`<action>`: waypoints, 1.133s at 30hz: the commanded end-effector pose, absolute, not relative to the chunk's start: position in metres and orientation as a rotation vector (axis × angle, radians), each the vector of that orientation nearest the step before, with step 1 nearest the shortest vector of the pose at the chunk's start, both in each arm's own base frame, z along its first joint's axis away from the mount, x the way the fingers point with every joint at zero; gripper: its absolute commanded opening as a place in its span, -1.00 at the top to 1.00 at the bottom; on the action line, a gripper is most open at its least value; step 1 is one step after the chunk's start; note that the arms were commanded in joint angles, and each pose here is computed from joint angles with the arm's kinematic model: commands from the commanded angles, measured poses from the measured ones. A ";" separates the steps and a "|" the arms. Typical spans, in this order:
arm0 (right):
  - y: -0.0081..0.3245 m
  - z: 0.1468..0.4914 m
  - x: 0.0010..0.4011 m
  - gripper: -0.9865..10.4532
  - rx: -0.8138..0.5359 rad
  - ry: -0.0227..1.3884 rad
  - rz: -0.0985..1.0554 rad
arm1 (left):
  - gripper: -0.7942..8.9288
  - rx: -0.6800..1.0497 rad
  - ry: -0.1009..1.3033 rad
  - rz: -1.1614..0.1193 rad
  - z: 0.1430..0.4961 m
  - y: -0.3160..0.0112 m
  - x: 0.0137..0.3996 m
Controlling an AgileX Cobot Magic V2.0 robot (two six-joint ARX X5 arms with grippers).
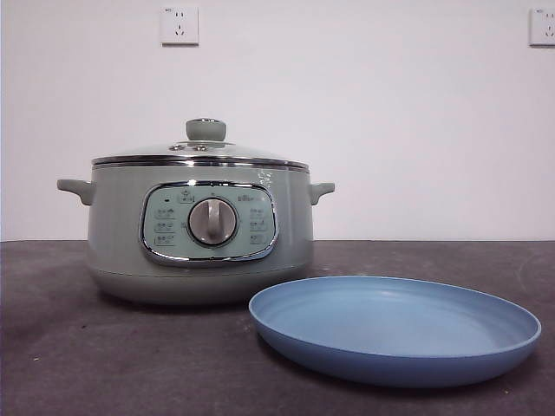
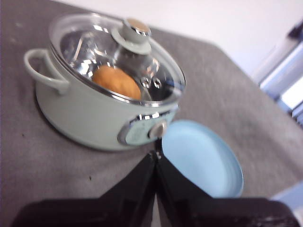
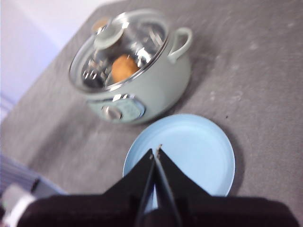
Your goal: Take the potato out from the steamer,put the potato on the plate,close the lid
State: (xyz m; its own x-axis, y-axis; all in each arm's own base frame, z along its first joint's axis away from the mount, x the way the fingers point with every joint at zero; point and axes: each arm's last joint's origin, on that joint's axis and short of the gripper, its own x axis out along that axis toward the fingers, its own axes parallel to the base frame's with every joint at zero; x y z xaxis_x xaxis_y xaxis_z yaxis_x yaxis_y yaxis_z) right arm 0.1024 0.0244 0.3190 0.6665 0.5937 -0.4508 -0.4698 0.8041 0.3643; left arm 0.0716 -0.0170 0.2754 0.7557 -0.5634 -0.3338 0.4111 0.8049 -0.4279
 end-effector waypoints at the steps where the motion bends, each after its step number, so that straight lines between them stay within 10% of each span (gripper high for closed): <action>1: 0.025 0.329 0.105 0.85 0.106 0.601 0.661 | 0.85 -0.235 0.500 -0.585 0.284 -0.017 0.075; 15: 0.031 0.344 0.111 0.79 0.050 0.697 0.724 | 0.81 -0.097 0.550 -0.619 0.322 -0.017 0.080; 21: 0.031 0.345 0.111 -0.09 0.059 0.694 0.720 | -0.47 -0.100 0.549 -0.618 0.322 -0.017 0.080; 34: 0.031 0.345 0.113 -0.22 0.085 0.702 0.710 | -0.51 -0.107 0.504 -0.605 0.334 -0.018 0.100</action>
